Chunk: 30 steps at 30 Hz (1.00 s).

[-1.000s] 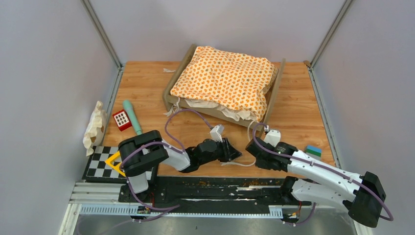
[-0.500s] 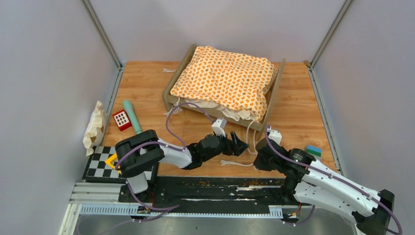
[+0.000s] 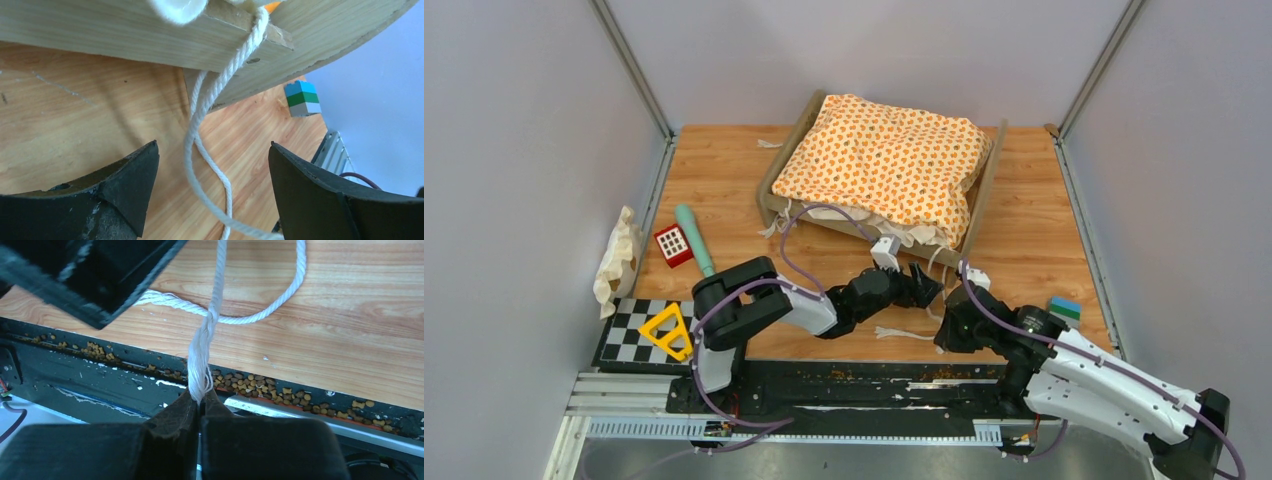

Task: Set up the pet bed
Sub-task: Tie the ropes to the bed frame.

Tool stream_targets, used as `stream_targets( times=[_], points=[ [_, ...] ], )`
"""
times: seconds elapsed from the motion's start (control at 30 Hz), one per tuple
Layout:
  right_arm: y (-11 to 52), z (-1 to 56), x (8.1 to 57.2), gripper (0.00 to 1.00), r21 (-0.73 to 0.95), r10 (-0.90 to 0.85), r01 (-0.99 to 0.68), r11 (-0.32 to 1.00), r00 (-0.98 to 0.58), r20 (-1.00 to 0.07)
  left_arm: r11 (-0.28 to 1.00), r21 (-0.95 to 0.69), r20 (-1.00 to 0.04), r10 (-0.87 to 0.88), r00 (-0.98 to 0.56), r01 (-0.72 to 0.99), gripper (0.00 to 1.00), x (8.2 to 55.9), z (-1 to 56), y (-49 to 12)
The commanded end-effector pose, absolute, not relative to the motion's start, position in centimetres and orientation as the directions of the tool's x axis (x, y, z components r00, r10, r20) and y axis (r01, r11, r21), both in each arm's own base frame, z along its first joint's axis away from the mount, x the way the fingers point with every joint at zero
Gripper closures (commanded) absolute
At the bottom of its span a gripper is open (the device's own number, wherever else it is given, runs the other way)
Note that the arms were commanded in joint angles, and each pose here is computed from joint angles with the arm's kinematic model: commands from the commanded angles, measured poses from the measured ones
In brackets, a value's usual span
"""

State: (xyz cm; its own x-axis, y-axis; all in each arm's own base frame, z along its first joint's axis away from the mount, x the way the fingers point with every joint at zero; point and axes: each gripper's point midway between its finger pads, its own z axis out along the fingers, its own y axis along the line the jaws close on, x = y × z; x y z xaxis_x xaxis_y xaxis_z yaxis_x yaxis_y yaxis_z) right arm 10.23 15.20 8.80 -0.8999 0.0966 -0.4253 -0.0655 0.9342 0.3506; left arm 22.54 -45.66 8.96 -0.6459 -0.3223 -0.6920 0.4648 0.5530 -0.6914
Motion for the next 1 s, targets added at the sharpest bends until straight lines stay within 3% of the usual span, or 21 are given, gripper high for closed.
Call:
stream_targets(
  times=[0.0, 0.13, 0.33, 0.4, 0.7, 0.77, 0.87, 0.97],
  points=[
    [16.3, 10.1, 10.6, 1.0, 0.407, 0.1, -0.103, 0.908, -0.888, -0.449, 0.556, -0.668, -0.725, -0.336, -0.601, 0.495, 0.16, 24.0, 9.4, -46.9],
    [15.7, 10.0, 10.5, 1.0, 0.399, 0.115, -0.086, 0.913, -0.884, -0.453, 0.567, -0.651, -0.736, -0.311, -0.601, 0.505, 0.37, 24.1, 8.5, -47.4],
    [14.1, 8.2, 10.7, 1.0, 0.337, 0.161, 0.003, 0.942, -0.882, -0.443, 0.601, -0.603, -0.769, -0.26, -0.584, 0.525, 0.89, 24.1, 7.3, -46.4],
    [13.9, 7.5, 10.7, 1.0, 0.301, 0.164, 0.031, 0.953, -0.89, -0.426, 0.639, -0.572, -0.782, -0.235, -0.577, 0.515, 1.0, 24.2, 6.8, -45.3],
    [12.7, 4.6, 10.9, 0.94, 0.071, 0.104, 0.085, 0.994, -0.932, -0.348, 0.729, -0.464, -0.818, -0.136, -0.559, 0.503, 1.0, 24.0, 5.2, -42.3],
    [12.8, 4.3, 10.9, 0.86, 0.064, 0.1, 0.082, 0.995, -0.933, -0.345, 0.747, -0.445, -0.824, -0.125, -0.552, 0.495, 1.0, 24.2, 5.0, -41.8],
    [12.6, 4.2, 11.0, 0.65, 0.052, 0.098, 0.086, 0.995, -0.932, -0.349, 0.75, -0.434, -0.828, -0.113, -0.55, 0.499, 1.0, 24.1, 5.0, -41.6],
    [12.4, 4.8, 11.3, 0.55, 0.048, 0.095, 0.083, 0.995, -0.925, -0.368, 0.739, -0.439, -0.825, -0.106, -0.555, 0.512, 1.0, 24.0, 5.0, -42.1]
  ],
)
